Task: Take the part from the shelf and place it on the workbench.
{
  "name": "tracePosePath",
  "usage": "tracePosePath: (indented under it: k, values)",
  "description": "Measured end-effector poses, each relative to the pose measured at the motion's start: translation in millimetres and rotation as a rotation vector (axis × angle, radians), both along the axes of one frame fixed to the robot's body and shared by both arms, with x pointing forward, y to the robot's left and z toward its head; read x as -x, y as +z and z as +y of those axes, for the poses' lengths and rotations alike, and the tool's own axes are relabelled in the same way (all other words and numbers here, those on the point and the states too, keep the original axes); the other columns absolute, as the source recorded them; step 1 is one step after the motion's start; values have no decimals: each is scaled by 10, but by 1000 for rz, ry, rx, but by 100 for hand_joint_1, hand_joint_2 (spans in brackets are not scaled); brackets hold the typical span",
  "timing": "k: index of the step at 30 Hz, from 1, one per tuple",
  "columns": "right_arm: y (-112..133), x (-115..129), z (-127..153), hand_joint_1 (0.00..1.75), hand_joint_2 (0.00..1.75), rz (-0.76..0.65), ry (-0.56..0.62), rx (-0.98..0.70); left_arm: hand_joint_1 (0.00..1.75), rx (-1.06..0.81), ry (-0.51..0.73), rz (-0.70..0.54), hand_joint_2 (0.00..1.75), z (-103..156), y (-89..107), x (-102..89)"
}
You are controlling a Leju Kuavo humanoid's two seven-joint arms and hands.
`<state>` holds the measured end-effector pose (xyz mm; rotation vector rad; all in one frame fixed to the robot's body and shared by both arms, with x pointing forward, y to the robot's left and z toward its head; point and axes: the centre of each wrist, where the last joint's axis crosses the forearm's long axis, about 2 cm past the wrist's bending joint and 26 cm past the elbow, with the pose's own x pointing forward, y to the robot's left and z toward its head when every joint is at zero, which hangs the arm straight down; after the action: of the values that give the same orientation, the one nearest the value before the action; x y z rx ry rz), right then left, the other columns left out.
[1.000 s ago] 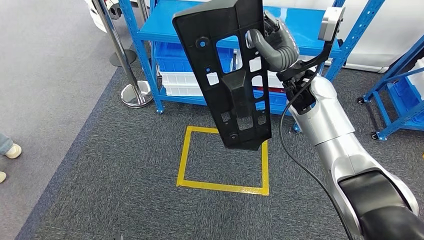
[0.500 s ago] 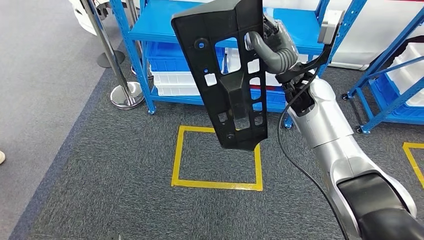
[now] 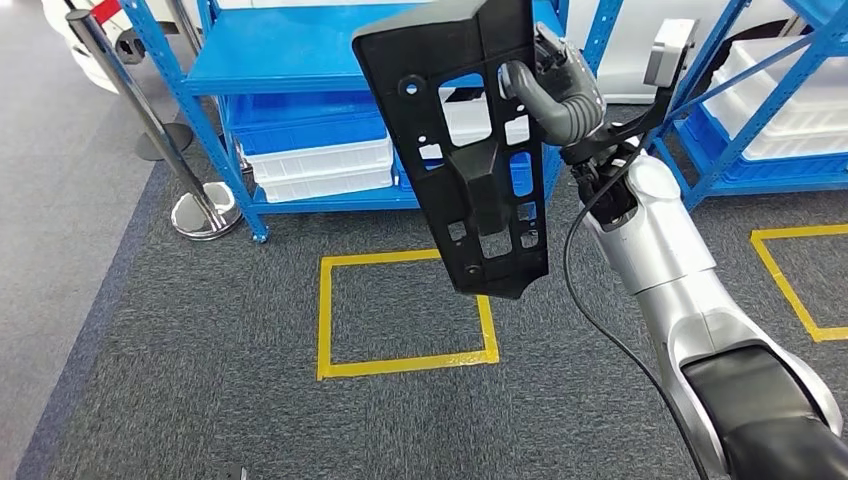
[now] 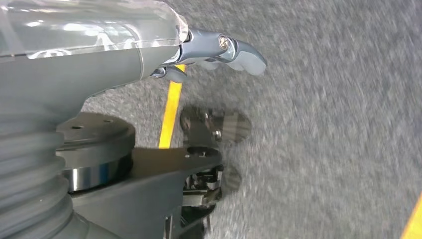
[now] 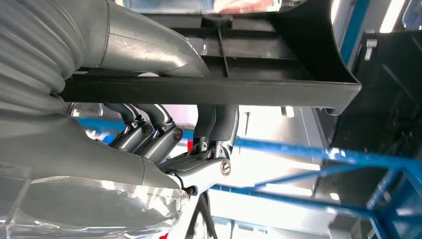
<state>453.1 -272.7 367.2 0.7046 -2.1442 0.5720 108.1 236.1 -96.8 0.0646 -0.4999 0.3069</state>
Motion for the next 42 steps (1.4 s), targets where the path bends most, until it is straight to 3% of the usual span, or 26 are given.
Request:
tracePosePath:
  k: [42]
  values:
    - [42,-28,-156,175,175,-4,-50,-5,0,12,12,2,175,6,-9,32]
